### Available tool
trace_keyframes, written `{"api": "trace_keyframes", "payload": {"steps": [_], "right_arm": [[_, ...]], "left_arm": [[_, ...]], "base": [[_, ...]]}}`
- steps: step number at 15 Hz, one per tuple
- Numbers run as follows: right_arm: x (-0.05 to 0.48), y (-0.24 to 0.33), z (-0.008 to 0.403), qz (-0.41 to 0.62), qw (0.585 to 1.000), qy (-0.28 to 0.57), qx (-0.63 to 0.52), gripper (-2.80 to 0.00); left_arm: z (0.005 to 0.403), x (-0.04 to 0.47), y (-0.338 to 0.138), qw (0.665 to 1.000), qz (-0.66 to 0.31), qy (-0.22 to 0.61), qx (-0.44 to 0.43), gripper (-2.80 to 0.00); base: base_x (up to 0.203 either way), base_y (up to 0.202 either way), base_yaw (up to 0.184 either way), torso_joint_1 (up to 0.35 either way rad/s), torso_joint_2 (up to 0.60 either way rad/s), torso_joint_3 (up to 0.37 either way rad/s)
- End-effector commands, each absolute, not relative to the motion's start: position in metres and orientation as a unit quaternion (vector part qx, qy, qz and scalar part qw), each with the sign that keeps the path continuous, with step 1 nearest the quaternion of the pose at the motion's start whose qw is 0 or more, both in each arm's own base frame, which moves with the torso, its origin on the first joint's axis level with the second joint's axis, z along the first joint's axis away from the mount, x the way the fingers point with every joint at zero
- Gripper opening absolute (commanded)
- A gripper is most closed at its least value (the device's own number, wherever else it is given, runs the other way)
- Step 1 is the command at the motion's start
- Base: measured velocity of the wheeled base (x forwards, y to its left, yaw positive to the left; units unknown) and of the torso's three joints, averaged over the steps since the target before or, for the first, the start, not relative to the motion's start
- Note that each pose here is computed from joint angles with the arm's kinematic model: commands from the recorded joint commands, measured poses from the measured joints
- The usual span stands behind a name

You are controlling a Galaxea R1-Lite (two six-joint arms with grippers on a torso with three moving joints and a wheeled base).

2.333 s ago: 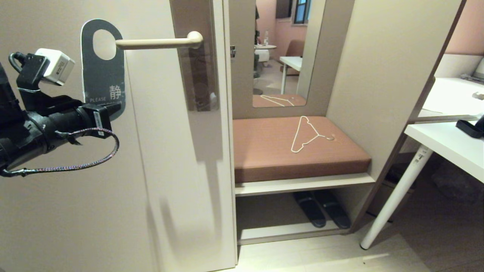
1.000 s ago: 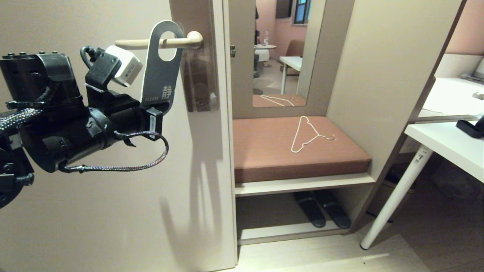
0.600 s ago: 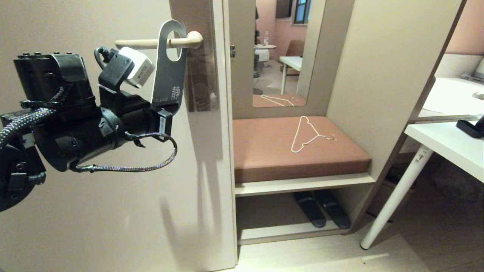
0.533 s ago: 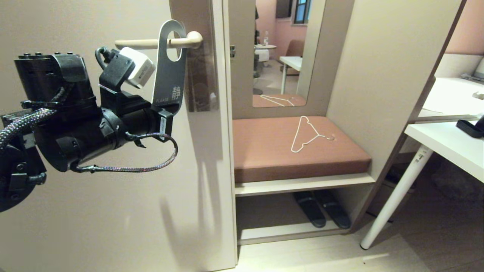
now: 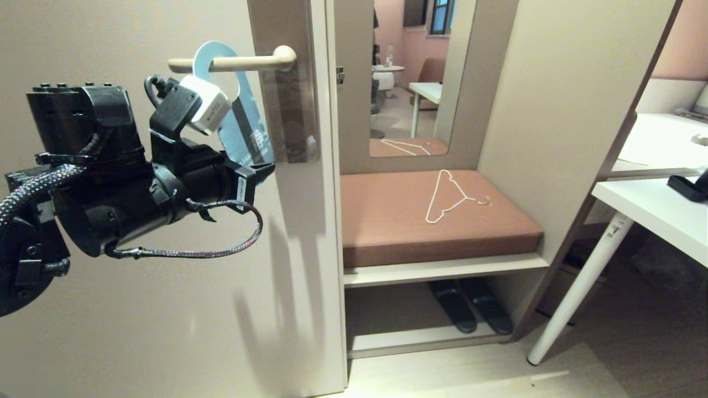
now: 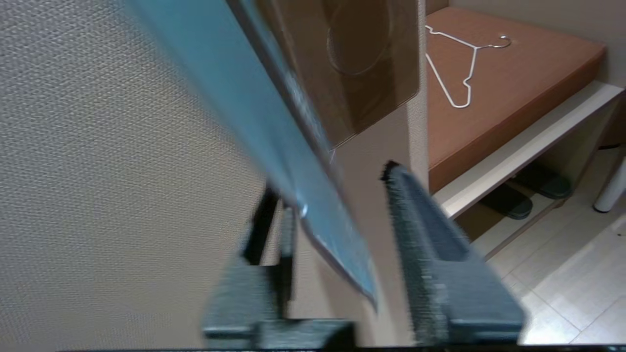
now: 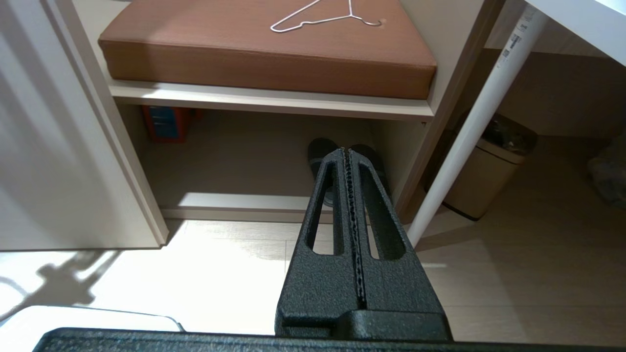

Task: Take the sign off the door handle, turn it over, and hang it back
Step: Hang the sign back with the other side facing out

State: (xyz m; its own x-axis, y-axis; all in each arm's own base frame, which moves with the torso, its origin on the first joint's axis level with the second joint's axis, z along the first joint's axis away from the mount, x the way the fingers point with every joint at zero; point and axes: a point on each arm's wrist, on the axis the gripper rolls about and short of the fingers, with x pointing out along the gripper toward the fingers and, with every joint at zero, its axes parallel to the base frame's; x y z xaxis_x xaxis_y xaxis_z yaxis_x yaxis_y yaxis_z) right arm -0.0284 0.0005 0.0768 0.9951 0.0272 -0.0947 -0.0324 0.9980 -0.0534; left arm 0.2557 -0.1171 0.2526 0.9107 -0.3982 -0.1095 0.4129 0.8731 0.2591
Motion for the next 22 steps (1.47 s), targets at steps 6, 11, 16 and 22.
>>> {"api": "trace_keyframes", "payload": {"steps": [6,11,16,22], "right_arm": [[-0.028,0.001,0.076,0.015,0.998,0.048,-0.028,-2.80],[-0.028,0.001,0.077,0.015,0.998,0.048,-0.028,-2.80],[-0.028,0.001,0.077,0.015,0.998,0.047,-0.028,-2.80],[-0.028,0.001,0.077,0.015,0.998,0.047,-0.028,-2.80]], "left_arm": [[0.253,0.240,-0.113,0.967,-0.216,0.023,0.136,0.00],[0.275,0.213,-0.097,0.974,-0.202,-0.014,0.100,0.00],[0.283,0.180,-0.070,0.980,-0.179,-0.023,0.082,0.00],[0.274,0.163,-0.062,0.981,-0.177,-0.012,0.083,0.00]], "base": [[0.000,0.000,0.000,0.000,0.00,0.000],[0.000,0.000,0.000,0.000,0.00,0.000],[0.000,0.000,0.000,0.000,0.00,0.000],[0.000,0.000,0.000,0.000,0.00,0.000]]}}
